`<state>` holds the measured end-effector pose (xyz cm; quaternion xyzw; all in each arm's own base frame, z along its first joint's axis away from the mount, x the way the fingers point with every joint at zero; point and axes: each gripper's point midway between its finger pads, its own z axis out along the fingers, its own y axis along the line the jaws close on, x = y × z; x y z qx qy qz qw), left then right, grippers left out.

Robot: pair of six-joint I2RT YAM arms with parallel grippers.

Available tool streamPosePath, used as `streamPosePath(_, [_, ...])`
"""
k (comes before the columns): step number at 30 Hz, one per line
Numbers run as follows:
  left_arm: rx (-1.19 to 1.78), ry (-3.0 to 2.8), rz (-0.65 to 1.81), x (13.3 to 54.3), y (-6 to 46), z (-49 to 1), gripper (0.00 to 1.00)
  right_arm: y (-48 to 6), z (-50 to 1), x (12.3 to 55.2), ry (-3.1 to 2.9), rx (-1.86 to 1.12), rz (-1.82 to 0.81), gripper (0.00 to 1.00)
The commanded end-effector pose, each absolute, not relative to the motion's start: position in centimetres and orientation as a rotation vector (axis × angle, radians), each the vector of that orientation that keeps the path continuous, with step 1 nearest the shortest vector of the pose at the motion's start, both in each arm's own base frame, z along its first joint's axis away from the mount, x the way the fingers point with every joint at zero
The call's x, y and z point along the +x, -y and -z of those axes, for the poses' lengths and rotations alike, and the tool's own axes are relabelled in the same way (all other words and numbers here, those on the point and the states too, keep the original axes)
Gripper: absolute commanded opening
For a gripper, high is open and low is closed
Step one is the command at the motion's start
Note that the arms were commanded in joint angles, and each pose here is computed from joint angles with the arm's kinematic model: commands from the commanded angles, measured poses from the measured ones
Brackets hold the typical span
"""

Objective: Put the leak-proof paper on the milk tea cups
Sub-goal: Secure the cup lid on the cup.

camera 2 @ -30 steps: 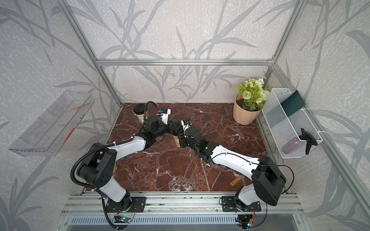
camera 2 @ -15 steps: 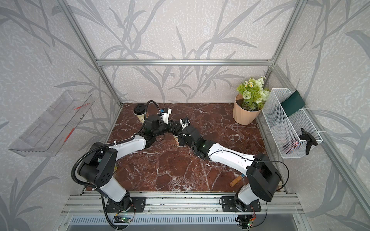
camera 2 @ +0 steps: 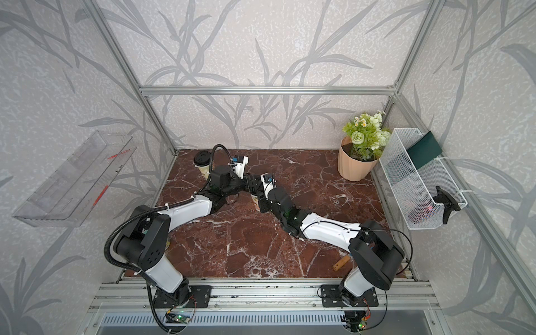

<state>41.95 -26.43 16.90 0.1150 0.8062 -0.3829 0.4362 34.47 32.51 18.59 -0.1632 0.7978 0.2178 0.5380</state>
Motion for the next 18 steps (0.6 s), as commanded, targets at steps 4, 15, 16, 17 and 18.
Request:
streamPosePath(4, [0.326,-2.653,0.799,32.8,23.3,0.4,0.61,-30.4,-6.9,31.8,-2.200,-0.463,-0.429,0.43])
streamPosePath(15, [0.296,-2.576,0.781,34.5,23.3,-4.3,0.63,-31.1,-14.3,32.8,-2.100,-0.464,-0.462,0.47])
streamPosePath(16, [0.291,-2.565,0.775,34.8,23.3,-5.2,0.64,-30.9,-15.1,33.1,-2.096,-0.461,-0.459,0.48])
streamPosePath(17, [0.284,-2.556,0.771,35.2,23.3,-5.9,0.64,-30.7,-15.8,33.4,-2.089,-0.456,-0.457,0.49])
streamPosePath(18, [0.281,-2.544,0.774,35.5,23.4,-6.7,0.65,-30.6,-16.3,33.5,-2.084,-0.453,-0.454,0.50])
